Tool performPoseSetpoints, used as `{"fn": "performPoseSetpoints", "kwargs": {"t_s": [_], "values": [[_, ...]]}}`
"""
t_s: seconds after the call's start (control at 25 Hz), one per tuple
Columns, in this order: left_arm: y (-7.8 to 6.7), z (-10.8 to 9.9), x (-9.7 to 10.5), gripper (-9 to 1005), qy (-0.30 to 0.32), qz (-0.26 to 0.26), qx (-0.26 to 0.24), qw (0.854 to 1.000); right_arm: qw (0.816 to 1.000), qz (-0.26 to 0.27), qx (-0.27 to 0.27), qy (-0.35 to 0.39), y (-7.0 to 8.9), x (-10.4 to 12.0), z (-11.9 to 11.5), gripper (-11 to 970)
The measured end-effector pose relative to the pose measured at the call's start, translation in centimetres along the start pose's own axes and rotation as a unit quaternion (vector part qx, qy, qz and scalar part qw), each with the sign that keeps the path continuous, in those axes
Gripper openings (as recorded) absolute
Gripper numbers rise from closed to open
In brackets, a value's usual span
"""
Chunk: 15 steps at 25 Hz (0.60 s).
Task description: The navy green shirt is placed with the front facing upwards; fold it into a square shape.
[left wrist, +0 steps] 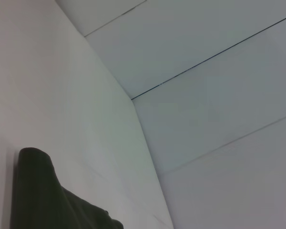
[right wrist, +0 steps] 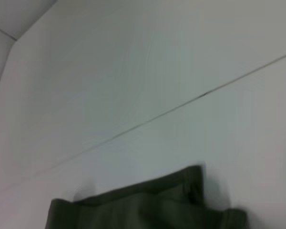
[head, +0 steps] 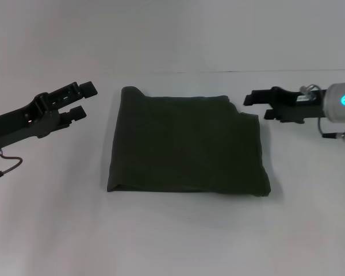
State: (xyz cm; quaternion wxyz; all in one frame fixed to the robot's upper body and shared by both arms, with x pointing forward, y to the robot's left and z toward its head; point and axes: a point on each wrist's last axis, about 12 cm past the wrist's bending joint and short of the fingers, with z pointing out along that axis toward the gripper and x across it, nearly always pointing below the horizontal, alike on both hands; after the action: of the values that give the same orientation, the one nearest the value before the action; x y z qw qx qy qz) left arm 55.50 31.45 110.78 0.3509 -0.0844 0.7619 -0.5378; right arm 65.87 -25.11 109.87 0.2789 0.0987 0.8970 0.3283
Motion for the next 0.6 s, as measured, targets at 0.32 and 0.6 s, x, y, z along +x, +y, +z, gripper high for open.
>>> {"fn": "performPoseSetpoints", "kwargs": {"t_s": [0.32, 0.6], "values": [[0.1, 0.1, 0.0, 936, -0.006, -0.004, 0.0, 1.0, 1.0, -0.02, 0.014, 0.018, 1.3, 1.5, 2.1, 759], [0.3, 0.1, 0.1, 937, -0.009, -0.003, -0.003, 1.0, 1.0, -0.01, 0.017, -0.003, 1.5, 1.3, 2.3, 759]]}}
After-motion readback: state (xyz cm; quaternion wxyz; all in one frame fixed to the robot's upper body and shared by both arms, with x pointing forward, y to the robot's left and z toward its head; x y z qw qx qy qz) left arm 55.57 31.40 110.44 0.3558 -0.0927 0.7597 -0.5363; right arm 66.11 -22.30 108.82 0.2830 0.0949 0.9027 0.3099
